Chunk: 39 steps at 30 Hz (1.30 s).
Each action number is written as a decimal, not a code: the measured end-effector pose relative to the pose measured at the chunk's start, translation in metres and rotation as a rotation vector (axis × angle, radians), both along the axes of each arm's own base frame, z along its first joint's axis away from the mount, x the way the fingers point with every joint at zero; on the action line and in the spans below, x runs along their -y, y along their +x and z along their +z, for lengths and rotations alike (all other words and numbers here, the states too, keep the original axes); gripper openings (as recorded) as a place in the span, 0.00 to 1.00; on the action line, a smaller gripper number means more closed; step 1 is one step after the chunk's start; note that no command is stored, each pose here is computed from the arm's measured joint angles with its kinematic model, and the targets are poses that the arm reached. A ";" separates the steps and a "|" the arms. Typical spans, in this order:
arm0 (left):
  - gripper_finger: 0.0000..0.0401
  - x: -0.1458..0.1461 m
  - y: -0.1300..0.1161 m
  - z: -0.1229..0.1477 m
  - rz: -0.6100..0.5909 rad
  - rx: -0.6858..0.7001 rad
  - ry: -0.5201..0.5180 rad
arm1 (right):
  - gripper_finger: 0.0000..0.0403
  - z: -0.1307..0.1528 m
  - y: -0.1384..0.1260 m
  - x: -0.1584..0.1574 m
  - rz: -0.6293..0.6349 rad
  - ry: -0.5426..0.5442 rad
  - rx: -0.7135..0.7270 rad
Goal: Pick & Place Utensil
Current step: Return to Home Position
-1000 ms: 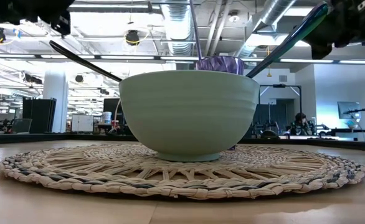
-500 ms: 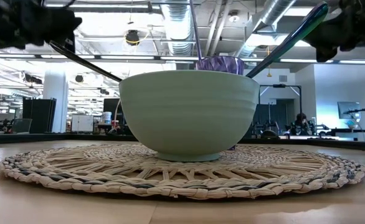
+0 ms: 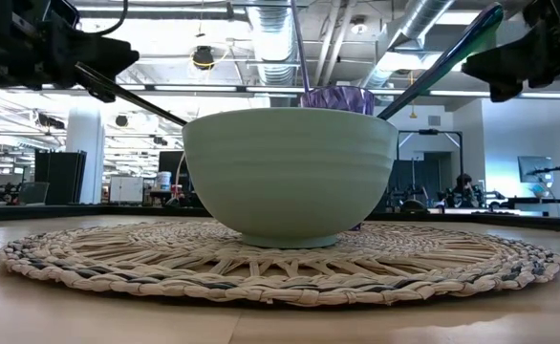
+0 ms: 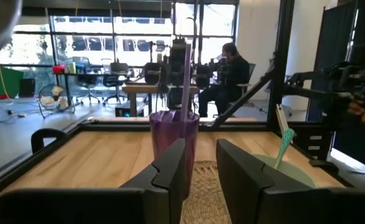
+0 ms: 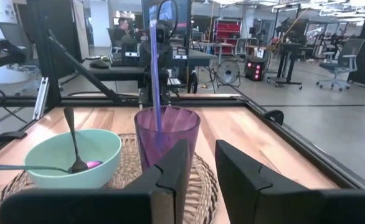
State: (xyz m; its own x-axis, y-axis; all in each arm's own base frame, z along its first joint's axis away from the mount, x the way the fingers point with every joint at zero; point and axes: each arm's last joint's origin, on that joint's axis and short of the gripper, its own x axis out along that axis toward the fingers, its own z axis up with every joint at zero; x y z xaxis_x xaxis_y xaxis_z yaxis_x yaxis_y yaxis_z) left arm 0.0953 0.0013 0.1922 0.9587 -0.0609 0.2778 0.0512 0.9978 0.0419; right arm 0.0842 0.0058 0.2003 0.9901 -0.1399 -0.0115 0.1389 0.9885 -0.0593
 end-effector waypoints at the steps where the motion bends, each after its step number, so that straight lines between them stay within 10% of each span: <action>1: 0.23 0.000 0.001 0.000 0.000 -0.006 0.000 | 0.19 0.000 0.000 0.000 0.000 0.000 0.003; 39: 0.23 -0.001 0.026 -0.029 0.000 -0.335 -0.015 | 0.19 -0.030 0.013 -0.001 -0.035 0.015 0.063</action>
